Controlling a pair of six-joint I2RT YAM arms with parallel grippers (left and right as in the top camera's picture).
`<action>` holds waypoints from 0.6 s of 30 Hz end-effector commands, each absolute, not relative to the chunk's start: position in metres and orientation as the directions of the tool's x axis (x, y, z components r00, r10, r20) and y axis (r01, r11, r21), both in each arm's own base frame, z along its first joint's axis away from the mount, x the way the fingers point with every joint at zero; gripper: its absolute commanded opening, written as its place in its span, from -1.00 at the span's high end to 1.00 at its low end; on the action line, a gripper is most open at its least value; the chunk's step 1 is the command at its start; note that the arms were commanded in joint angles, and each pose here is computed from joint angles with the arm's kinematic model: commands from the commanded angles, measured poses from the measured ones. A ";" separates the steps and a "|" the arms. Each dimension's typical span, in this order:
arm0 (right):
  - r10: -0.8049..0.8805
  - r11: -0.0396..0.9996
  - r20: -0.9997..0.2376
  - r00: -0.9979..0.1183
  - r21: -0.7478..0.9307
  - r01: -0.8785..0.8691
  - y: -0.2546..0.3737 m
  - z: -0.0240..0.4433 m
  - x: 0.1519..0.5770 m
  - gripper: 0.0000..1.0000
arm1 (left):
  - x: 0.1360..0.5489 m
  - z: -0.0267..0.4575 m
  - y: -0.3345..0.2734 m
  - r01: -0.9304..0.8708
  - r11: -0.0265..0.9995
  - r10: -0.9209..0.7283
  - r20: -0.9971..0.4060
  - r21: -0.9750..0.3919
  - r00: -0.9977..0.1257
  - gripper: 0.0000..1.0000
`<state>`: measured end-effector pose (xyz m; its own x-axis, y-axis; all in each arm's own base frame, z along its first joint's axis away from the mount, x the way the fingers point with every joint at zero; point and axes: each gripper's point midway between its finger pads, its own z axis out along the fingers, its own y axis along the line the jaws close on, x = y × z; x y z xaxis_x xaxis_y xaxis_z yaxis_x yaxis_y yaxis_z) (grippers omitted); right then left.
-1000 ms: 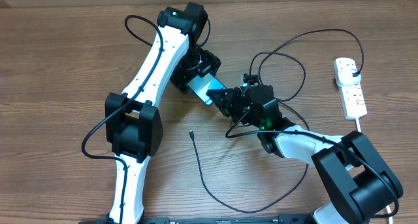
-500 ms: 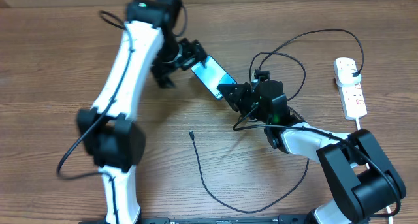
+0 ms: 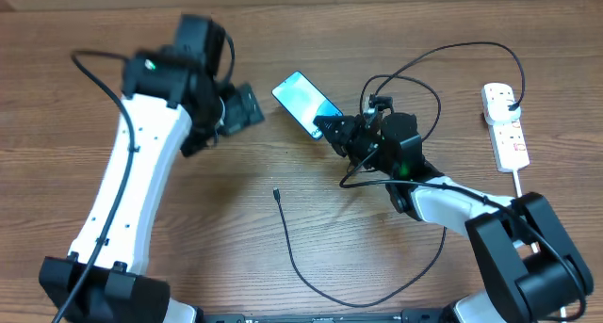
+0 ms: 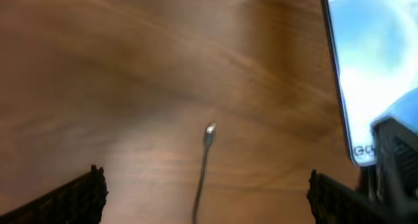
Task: Plug charger to phone and switch on socket
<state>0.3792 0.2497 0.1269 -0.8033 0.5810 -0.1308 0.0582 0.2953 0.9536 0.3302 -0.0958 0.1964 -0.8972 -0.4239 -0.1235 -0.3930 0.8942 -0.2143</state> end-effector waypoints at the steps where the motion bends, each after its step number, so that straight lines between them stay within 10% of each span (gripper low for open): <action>1: 0.551 0.271 -0.192 -0.812 0.962 -0.043 0.253 0.160 0.379 0.92 | 0.305 0.179 -0.115 -0.282 0.889 -0.345 -0.122 -0.360 -0.931 -1.00; 18: 0.530 0.267 -0.190 -0.827 0.962 -0.050 0.254 0.160 0.376 0.92 | 0.367 0.135 -0.170 -0.068 0.421 -0.380 -0.107 -0.905 -0.919 -0.99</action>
<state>0.3712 0.2528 0.1321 -0.8385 0.5267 -0.1398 0.0247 0.2931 0.9558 0.3768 -0.1500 0.1508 -0.8628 -0.4072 -0.2996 0.0195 0.5655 -0.8245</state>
